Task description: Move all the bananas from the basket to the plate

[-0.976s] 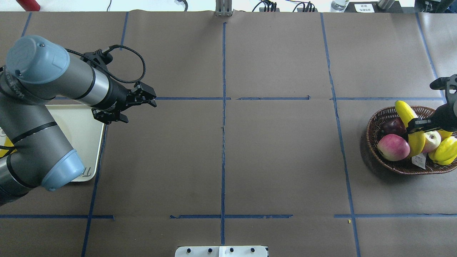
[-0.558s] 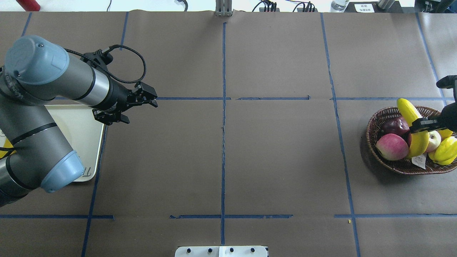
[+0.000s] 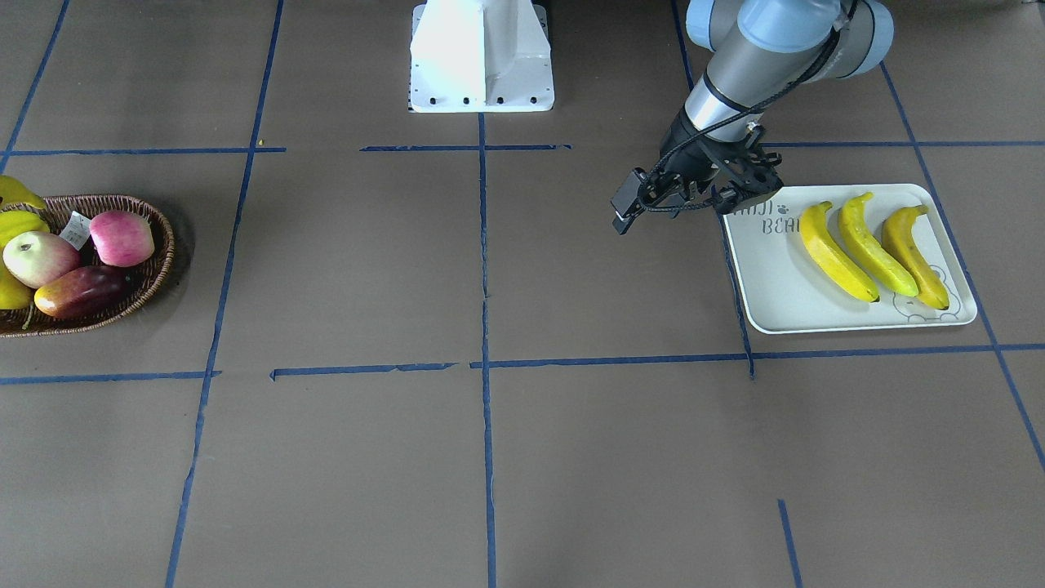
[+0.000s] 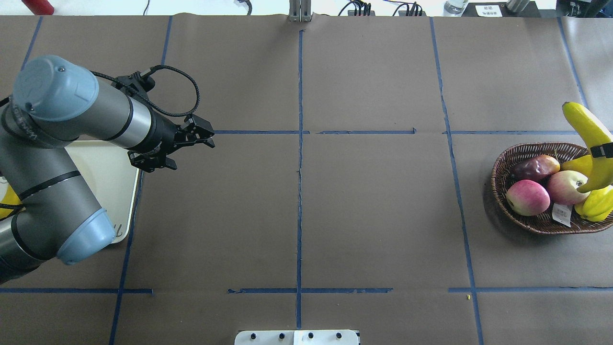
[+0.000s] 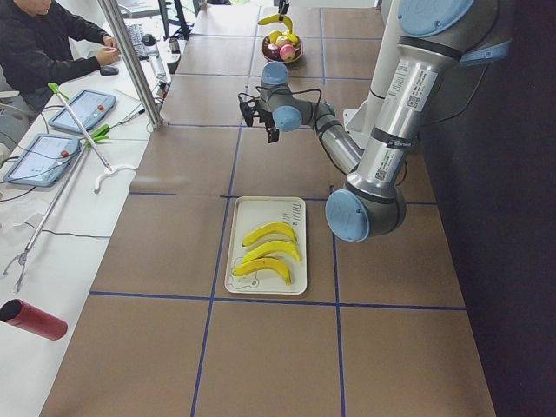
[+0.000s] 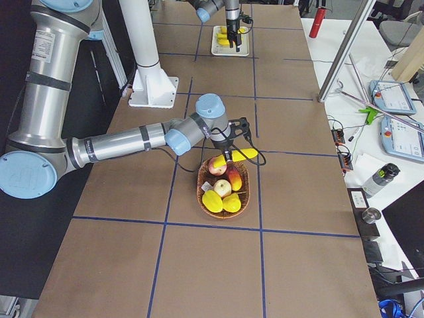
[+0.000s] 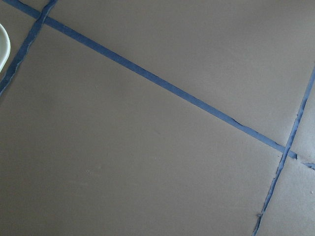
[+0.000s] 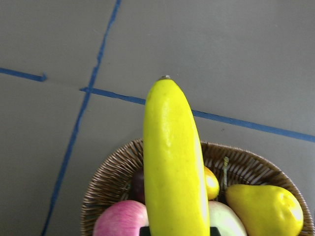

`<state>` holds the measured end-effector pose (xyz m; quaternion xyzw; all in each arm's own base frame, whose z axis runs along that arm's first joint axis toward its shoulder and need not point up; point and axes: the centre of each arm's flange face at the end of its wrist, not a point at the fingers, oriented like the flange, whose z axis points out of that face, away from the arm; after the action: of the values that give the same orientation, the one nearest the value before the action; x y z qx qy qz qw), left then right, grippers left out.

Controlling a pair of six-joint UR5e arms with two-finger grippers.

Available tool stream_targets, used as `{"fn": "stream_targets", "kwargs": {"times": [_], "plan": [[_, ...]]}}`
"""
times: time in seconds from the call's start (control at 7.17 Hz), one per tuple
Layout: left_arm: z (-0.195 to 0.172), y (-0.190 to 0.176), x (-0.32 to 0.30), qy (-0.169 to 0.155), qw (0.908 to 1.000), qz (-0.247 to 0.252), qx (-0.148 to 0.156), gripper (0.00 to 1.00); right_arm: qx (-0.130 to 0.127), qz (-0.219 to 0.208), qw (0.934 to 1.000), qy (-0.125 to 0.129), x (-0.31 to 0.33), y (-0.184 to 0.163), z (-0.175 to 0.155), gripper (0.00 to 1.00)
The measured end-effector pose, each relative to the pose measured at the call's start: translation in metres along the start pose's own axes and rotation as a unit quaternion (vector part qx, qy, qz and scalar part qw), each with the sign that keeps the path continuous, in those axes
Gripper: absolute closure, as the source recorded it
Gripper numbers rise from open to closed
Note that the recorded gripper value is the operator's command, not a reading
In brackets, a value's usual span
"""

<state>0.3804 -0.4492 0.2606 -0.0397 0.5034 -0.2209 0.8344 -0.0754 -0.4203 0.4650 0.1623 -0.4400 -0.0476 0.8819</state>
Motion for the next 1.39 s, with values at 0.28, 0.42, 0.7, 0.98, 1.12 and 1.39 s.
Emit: {"fn": "stream_targets", "kwargs": {"times": [0.28, 0.42, 0.7, 0.98, 1.12, 1.39], "plan": [[-0.006, 0.006, 0.010, 0.014, 0.9999, 0.007, -0.002, 0.01, 0.001, 0.065, 0.9941, -0.087, -0.080, -0.056, -0.006, 0.98], [-0.012, 0.010, 0.018, 0.039, 0.9992, 0.009, -0.005, 0.01, -0.015, 0.077, 0.9894, -0.122, -0.141, -0.075, 0.006, 0.98], [-0.023, 0.028, 0.036, 0.132, 0.9909, -0.001, -0.028, 0.01, -0.024, 0.058, 0.9840, -0.167, -0.271, -0.081, 0.034, 0.98], [-0.035, 0.042, 0.058, 0.190, 0.9806, -0.012, -0.049, 0.01, -0.008, 0.049, 0.9814, -0.185, -0.374, -0.047, 0.063, 0.98], [-0.039, 0.047, 0.069, 0.202, 0.9775, -0.021, -0.056, 0.01, 0.002, 0.044, 0.9800, -0.194, -0.400, -0.033, 0.064, 0.98], [-0.038, 0.066, 0.095, 0.217, 0.9732, -0.023, -0.074, 0.01, 0.010, 0.035, 0.9774, -0.208, -0.423, -0.017, 0.057, 0.98]]}}
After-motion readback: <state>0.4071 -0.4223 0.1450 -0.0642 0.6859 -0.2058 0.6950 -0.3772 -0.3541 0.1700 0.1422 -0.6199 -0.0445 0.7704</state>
